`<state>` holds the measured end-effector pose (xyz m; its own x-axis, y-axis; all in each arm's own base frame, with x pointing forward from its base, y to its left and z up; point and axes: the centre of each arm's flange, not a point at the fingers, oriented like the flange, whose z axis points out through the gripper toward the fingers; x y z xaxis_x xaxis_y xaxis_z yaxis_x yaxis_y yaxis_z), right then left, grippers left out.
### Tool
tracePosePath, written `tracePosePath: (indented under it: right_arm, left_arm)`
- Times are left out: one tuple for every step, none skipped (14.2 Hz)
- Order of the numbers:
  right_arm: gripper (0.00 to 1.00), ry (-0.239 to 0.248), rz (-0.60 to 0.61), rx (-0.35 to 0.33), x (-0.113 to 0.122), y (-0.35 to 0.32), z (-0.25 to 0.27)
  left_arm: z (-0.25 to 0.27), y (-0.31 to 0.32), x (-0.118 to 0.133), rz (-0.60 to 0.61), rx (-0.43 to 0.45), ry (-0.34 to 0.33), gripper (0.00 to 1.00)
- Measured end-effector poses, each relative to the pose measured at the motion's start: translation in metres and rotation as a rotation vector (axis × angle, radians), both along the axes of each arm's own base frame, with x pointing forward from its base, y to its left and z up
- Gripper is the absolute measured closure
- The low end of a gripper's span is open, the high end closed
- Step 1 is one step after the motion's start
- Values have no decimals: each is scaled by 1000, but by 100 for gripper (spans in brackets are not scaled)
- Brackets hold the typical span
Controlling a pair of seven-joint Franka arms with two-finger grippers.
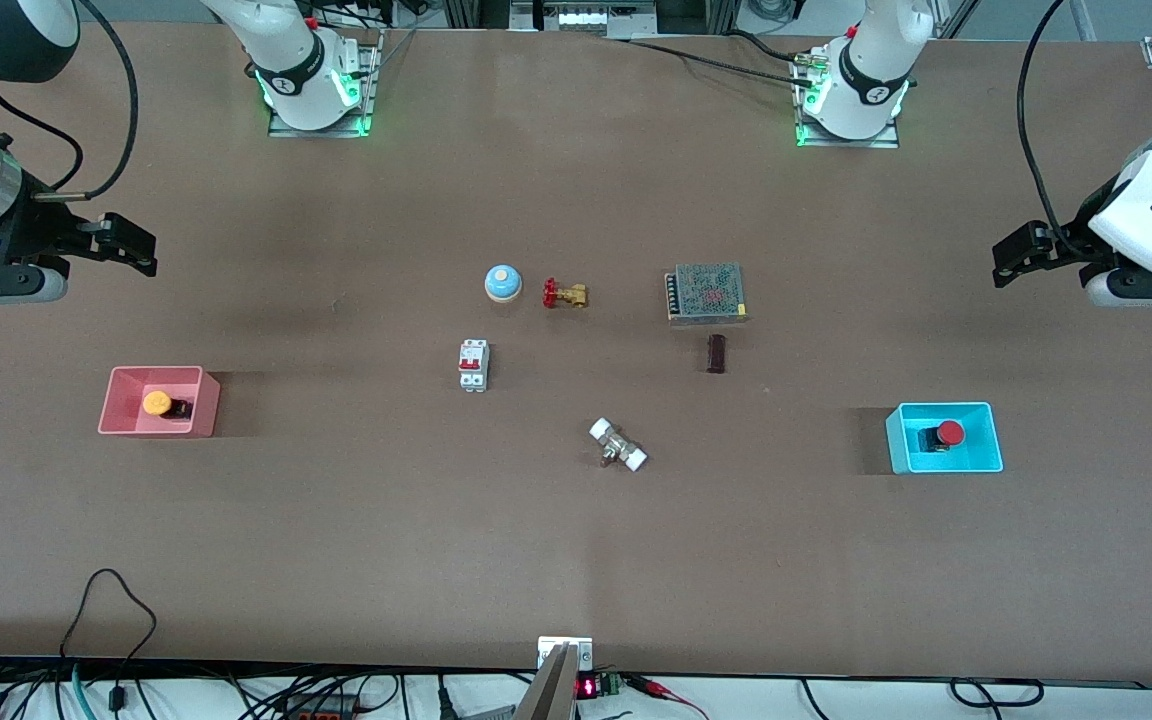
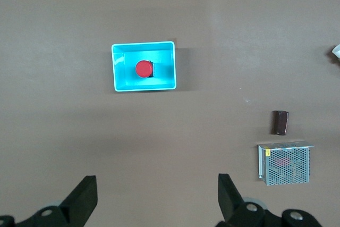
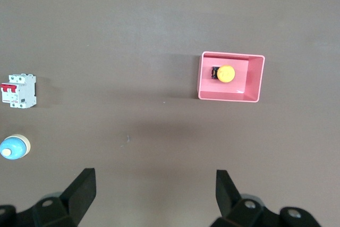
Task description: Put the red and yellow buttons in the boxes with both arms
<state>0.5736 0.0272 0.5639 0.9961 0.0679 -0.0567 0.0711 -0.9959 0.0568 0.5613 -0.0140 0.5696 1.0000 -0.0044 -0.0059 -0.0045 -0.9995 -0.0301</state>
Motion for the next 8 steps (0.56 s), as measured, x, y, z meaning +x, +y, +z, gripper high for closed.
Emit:
tracePosePath:
  right_arm:
    - [0,7,0,0,2,0,-4]
    - [0,12,0,1,3,0,-7]
    - [0,15,0,1,4,0,-9]
    - [0,15,-1,1,4,0,-9]
    - [0,14,-1,1,4,-1,-8]
    - [0,13,-1,1,4,-1,-8]
    - [0,12,-1,1,4,-1,-8]
    - [0,12,-1,1,4,-1,-7]
  left_arm:
    - [0,0,0,0,0,0,0]
    - [0,0,0,0,0,0,0]
    - [0,0,0,0,0,1,0]
    - [0,0,0,0,0,1,0]
    - [0,0,0,0,0,1,0]
    - [0,0,0,0,0,2,0]
    - [0,0,0,0,0,2,0]
    - [0,0,0,0,0,2,0]
